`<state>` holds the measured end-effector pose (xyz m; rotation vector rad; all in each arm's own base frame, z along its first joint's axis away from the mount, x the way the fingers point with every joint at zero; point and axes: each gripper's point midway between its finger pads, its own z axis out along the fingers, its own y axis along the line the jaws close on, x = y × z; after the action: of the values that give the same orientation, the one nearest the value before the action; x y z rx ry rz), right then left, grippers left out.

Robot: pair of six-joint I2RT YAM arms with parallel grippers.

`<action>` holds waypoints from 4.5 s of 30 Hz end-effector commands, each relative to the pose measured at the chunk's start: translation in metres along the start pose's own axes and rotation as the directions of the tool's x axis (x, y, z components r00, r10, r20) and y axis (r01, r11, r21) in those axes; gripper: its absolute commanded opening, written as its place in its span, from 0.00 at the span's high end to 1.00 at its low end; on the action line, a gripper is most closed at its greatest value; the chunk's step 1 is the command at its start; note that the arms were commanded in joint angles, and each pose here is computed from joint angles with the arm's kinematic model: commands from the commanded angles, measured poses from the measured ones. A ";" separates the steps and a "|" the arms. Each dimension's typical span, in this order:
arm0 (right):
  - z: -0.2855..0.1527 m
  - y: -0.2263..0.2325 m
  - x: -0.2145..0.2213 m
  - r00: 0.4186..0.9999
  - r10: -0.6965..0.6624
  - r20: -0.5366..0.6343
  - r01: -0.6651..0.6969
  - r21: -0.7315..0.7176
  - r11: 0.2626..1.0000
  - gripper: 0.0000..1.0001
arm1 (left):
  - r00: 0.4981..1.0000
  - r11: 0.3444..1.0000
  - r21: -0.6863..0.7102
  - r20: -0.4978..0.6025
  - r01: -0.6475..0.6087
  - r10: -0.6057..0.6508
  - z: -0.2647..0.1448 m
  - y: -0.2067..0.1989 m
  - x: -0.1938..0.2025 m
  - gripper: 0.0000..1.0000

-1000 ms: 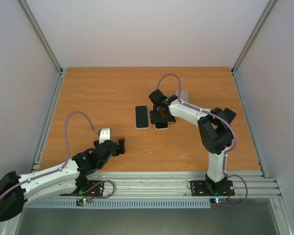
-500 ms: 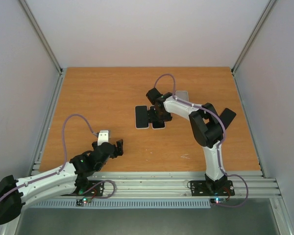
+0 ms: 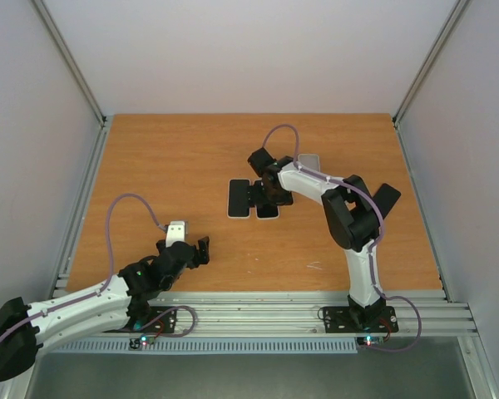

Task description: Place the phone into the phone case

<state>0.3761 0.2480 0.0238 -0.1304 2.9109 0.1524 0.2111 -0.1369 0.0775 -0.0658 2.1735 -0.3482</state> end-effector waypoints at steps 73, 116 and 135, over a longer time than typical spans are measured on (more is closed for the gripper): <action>-0.099 -0.143 -0.019 0.817 0.561 0.136 -0.455 -0.445 0.771 0.99 | 0.989 0.925 0.353 -0.012 0.142 -0.148 -0.018 -0.094 -0.049 0.01; -0.152 -0.016 0.099 0.892 0.433 0.133 -0.268 -0.616 0.740 0.99 | 0.996 0.792 0.608 0.023 0.051 -0.081 -0.009 -0.241 -0.053 0.43; -0.155 -0.019 0.114 0.923 0.332 0.196 -0.158 -0.593 0.789 0.81 | 0.999 0.866 0.497 -0.017 0.048 -0.046 -0.010 -0.209 -0.047 0.99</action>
<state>0.2380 0.2051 0.1410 0.2780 2.4967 1.0377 0.2083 -0.3407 0.1572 0.2108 2.0569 -0.9866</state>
